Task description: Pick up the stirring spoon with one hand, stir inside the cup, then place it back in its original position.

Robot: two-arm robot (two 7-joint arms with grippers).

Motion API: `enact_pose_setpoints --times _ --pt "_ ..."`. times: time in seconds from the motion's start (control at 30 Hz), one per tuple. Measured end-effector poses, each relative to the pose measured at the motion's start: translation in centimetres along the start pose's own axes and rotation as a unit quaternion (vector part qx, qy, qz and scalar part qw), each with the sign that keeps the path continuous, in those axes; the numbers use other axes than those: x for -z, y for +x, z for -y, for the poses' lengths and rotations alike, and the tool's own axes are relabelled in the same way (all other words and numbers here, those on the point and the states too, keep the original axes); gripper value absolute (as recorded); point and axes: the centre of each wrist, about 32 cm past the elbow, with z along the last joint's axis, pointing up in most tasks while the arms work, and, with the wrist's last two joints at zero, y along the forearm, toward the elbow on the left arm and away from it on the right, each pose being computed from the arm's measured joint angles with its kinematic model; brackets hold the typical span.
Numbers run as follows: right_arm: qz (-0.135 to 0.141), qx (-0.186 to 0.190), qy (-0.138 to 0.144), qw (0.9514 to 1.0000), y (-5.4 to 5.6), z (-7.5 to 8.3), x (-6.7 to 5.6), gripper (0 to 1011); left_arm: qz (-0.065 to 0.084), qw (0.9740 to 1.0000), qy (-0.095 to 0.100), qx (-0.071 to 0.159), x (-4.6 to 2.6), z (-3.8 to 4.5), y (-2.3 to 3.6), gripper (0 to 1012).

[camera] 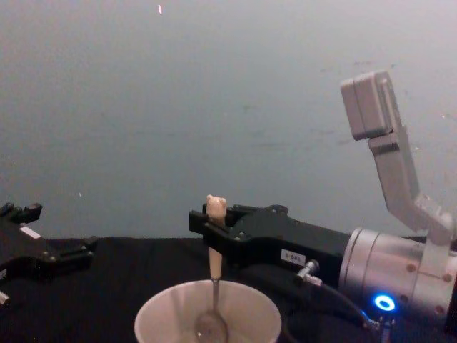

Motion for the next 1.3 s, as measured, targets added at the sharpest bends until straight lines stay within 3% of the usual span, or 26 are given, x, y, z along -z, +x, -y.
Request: enact_pose_setpoints --times 0.3,0.53,0.87,1.3 --pt "0.001 0.003 0.001 1.0 0.1 0.4 0.0 209 0.0 1.0 0.0 0.0 0.0 0.0 0.0 1001" --pt "0.009 0.004 0.0 1.0 0.1 1.7 -0.1 209 0.0 1.0 0.0 0.0 0.0 0.0 0.0 1001" --pt "0.004 -0.025 0.0 0.9997 -1.1 3.7 -0.5 209 0.0 1.0 0.0 0.0 0.0 0.0 0.0 1001" --pt "-0.012 -0.06 0.003 0.9981 -2.7 2.7 -0.5 209 0.0 1.0 0.0 0.0 0.0 0.0 0.0 1001"
